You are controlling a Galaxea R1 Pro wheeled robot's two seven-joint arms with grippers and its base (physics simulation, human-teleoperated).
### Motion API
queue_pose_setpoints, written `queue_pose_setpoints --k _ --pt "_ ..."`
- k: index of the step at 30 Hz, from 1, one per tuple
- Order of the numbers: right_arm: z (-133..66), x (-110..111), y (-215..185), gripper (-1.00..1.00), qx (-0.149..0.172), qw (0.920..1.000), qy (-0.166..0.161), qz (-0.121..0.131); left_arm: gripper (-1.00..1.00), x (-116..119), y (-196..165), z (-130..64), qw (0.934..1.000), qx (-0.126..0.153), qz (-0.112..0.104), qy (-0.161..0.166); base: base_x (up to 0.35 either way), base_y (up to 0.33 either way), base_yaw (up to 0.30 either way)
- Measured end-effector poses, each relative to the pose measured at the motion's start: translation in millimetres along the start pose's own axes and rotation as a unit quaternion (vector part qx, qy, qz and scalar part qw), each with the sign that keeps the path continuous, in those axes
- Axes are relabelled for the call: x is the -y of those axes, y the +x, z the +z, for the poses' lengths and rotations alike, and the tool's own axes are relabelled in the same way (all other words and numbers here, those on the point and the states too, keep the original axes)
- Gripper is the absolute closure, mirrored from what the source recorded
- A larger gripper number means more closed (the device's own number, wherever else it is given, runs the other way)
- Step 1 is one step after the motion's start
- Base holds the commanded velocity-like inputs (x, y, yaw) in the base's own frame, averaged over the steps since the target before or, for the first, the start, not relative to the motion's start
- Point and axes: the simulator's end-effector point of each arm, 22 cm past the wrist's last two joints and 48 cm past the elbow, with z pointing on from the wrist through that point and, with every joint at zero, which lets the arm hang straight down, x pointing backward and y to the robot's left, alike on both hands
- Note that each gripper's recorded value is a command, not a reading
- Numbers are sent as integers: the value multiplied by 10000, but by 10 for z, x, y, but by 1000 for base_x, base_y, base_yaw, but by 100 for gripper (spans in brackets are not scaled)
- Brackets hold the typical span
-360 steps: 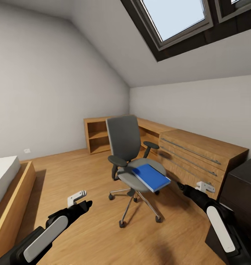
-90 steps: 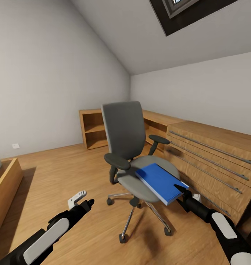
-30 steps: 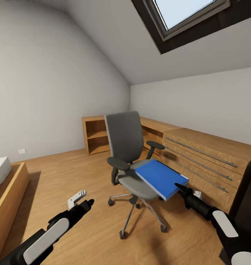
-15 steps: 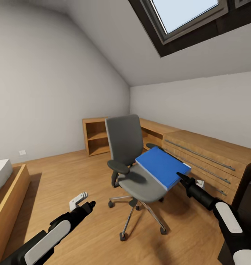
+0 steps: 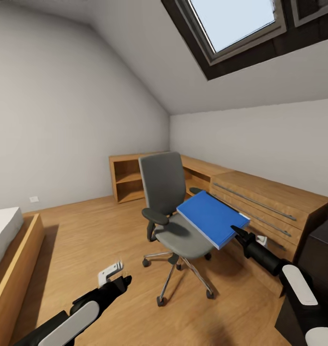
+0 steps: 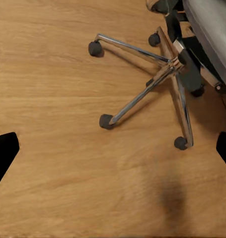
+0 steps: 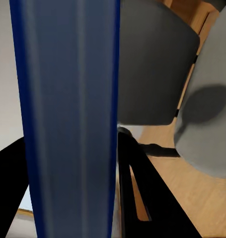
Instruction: In the bedroom, organize the workspace by keeping the computer under the desk, ensuring the monitor is on the desk, placing the keyboard on the desk next to the monitor, placing the mouse on the desk next to the keyboard, moving the folder from the swivel chair onto the desk next to the mouse, stacking the notebook on top of the folder with the pen on top of the notebook, and positioning the swivel chair next to the desk.
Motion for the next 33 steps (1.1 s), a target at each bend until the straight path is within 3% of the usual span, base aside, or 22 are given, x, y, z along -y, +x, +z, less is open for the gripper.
queue_pose_setpoints --k 4,7,12,20,21,22,23,24,27,33 --pt "-29 -104 8 100 -15 9999 -170 26 -100 -372 42 125 9988 -109 34 -484 -31 0 0" --pt "-120 -328 -32 100 -20 9981 -607 -31 -100 -802 174 260 9939 -270 25 -1069 -4 0 0" --pt "-267 -347 -117 100 -138 9982 -569 -85 -100 -829 134 235 9926 -304 15 -1174 0 0 0" --pt "-267 -505 -135 100 -263 9978 -610 -12 -100 -768 147 194 9911 -419 -4 -1261 0 0 -14" --pt "-270 -522 -124 100 -326 9977 -602 9 -100 -851 312 364 9860 82 26 -1665 0 0 0" --pt "-267 -536 -128 100 -333 9976 -600 19 -100 -1136 799 399 9751 -292 66 -2196 0 0 0" --pt "-262 -553 -129 100 -340 9976 -597 22 -100 -1536 687 354 9683 -221 183 -2482 0 0 0" --pt "-246 -563 -105 100 -349 9976 -593 39 -100 -1707 582 348 9665 161 74 -2562 0 0 0" --pt "-233 -622 -123 100 -347 9976 -600 50 -100 -1718 572 310 9643 303 21 -2631 0 0 0" --pt "-212 -734 -170 100 -338 9976 -602 46 -100 -1676 520 241 9632 317 10 -2670 0 0 0"
